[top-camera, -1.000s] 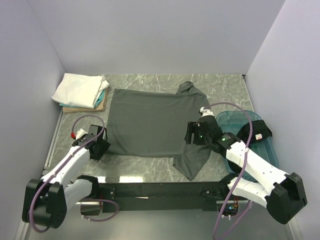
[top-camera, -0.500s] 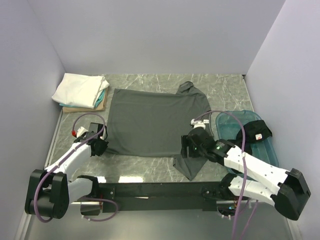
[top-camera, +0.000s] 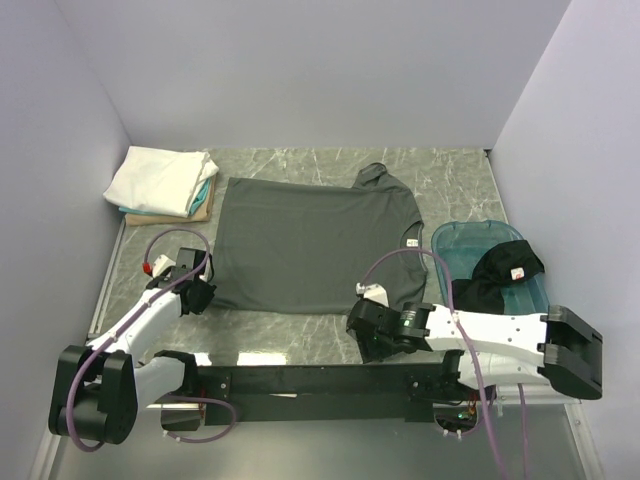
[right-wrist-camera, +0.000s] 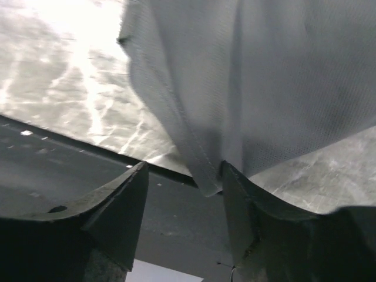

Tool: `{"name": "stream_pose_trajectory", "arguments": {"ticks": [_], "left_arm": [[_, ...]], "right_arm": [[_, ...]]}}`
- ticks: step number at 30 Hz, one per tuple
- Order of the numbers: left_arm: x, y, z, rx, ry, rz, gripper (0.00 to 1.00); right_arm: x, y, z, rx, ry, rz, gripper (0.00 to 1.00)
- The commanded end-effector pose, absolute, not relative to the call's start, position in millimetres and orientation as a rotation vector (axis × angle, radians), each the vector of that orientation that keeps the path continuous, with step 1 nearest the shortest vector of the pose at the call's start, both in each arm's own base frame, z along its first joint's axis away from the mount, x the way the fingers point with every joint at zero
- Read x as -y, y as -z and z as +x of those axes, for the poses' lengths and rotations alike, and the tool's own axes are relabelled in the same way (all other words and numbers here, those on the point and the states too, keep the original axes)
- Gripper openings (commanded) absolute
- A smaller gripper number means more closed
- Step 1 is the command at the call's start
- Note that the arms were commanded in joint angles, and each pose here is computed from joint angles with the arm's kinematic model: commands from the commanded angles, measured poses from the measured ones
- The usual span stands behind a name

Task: Fold and stack the t-shirts
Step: Fold the tshirt

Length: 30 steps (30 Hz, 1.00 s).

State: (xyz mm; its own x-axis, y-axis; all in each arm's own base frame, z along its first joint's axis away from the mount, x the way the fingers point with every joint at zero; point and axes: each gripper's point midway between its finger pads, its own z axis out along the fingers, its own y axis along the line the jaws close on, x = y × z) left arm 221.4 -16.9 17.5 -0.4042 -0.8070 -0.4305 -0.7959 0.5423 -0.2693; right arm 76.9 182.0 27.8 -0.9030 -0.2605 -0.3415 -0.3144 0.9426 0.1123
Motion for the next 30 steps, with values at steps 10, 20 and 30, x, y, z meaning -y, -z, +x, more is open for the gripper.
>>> {"name": "stream_pose_trajectory", "arguments": {"ticks": [10, 20, 30], "left_arm": [[16.3, -17.9, 220.1, -2.279, 0.025, -1.278, 0.01], [16.1, -28.5, 207.7, -2.252, 0.044, -1.337, 0.01], [23.2, -61.6, 224.9, -2.190, 0.153, -1.298, 0.01]], "right_arm": [[-162.6, -0.4, 79.2, -2.807, -0.017, -0.355, 0.52], [-154.2, -21.6, 69.6, -2.822, -0.092, -0.246, 0.00], [-150.1, -74.3, 116.6, -2.652, -0.199, -0.146, 0.00]]}}
